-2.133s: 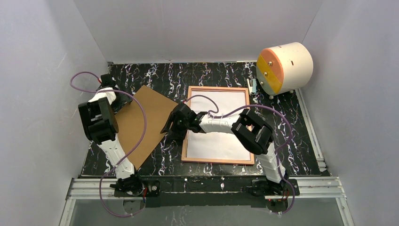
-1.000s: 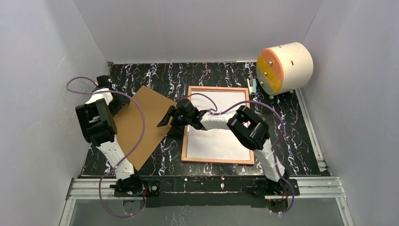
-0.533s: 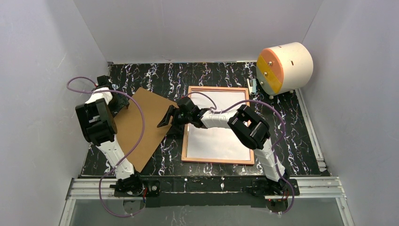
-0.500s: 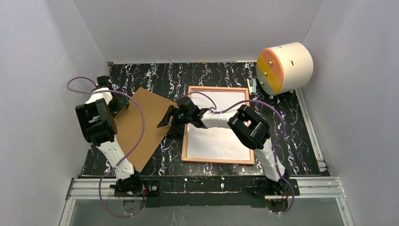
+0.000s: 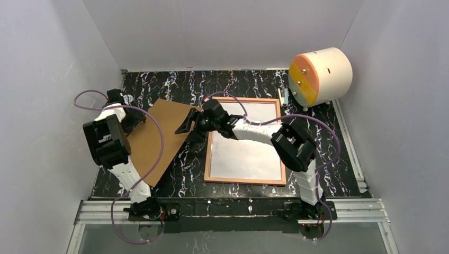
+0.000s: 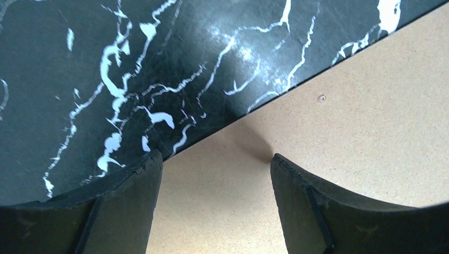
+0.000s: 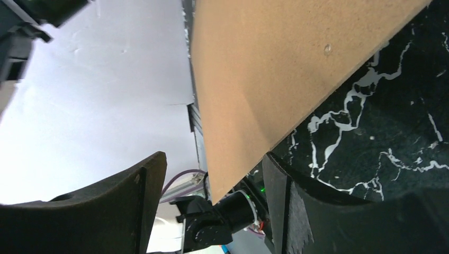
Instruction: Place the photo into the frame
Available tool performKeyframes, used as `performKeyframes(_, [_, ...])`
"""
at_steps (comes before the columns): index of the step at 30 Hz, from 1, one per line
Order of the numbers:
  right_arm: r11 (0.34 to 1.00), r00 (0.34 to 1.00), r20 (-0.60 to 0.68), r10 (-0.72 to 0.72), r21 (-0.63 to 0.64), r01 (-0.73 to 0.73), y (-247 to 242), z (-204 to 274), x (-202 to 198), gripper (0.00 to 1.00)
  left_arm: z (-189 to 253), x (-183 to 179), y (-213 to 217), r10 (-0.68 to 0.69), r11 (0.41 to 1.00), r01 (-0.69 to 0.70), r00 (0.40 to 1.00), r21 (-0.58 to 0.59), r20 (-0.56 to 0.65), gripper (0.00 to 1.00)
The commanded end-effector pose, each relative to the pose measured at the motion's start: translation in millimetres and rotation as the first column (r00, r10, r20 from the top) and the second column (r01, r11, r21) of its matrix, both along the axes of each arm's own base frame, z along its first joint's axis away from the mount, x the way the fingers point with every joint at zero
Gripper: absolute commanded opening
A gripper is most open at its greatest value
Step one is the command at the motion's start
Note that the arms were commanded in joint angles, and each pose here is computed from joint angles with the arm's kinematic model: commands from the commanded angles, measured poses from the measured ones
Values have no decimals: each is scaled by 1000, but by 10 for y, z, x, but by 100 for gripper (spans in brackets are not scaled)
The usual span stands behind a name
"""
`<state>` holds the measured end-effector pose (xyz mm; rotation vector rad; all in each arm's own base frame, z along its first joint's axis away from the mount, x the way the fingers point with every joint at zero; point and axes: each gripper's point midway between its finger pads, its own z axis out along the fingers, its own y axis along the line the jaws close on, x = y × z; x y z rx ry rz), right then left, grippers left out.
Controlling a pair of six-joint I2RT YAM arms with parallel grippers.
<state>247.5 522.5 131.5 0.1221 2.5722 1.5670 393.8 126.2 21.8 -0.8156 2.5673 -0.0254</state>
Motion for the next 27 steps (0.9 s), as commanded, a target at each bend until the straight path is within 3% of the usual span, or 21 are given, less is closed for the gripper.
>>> performKeyframes(1, [978,982,159,-99,198,66,23,770,252,74,-142,-740,-1070,-104,920,15,973,-392,-207,69])
performKeyframes(9, [976,970,143,-198,120,182,-537,546,529,73,-127,-778,-1653,-193,907,116,969,-405,-154,68])
performKeyframes(19, [956,950,112,-291,-16,294,-1265,127,569,73,-89,-800,-1871,-234,899,162,963,-407,-133,68])
performKeyframes(24, [922,935,114,-337,-160,352,-1541,-127,576,73,-93,-821,-1842,-239,906,171,962,-388,-135,68])
performKeyframes(27, [869,918,129,-374,-298,396,-1777,-315,571,72,-107,-825,-1807,-242,914,177,960,-365,-141,70])
